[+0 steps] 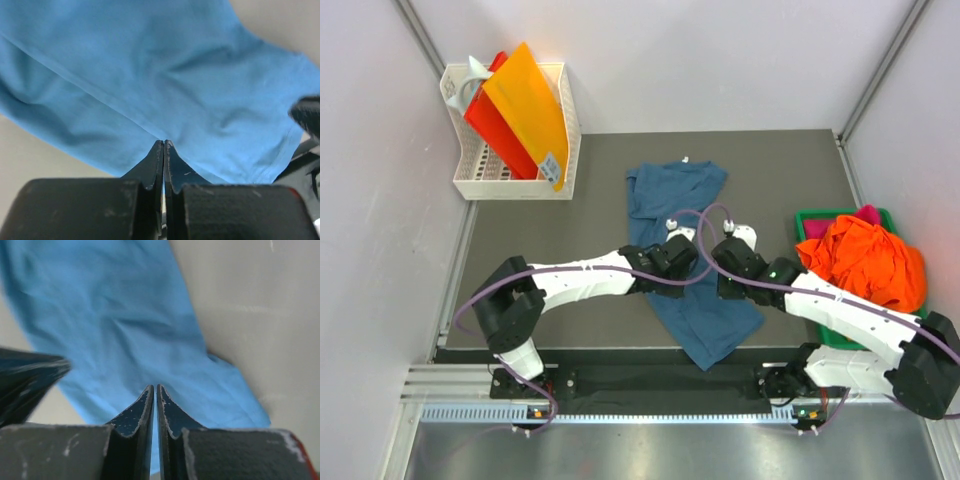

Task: Fold and stack the t-shirts
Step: Rotate the tshirt 90 degrees

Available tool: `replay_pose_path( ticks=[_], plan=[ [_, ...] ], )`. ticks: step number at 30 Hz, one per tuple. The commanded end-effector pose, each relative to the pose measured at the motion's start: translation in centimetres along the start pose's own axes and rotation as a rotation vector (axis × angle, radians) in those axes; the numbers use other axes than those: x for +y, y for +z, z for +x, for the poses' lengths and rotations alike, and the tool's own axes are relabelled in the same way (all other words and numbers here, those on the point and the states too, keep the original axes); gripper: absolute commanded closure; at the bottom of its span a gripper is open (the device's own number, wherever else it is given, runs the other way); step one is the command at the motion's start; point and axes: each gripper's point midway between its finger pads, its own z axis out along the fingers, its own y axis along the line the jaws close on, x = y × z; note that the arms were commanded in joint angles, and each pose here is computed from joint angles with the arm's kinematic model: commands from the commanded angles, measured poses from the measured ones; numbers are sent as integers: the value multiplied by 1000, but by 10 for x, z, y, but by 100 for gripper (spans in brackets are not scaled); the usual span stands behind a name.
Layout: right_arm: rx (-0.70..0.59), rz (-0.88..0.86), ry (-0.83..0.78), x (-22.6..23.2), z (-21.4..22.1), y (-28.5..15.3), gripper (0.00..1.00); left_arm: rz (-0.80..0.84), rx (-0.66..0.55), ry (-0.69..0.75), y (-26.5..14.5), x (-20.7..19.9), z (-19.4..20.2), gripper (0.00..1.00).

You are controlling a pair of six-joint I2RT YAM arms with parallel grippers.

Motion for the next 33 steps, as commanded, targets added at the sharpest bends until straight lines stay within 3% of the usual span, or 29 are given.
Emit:
replay_pose_path(
  ticks=[1, 6, 12, 23, 33],
  plan=[
    [-33, -7, 73, 2, -1, 0, 93, 110, 0, 43, -6, -36, 11, 98],
    [-34, 5, 39, 4, -7, 2, 91, 45, 97, 103, 11, -34, 48, 96],
    [-55, 2, 38, 7, -15, -1, 87, -77, 215, 82, 26, 1, 88, 97],
    [-66, 3, 41, 10, -19, 1, 84, -317, 381, -1, 3, 76, 148, 98],
    [-73, 15, 42, 10, -21, 6, 81, -460, 419, -149, -26, 131, 160, 98]
  ],
)
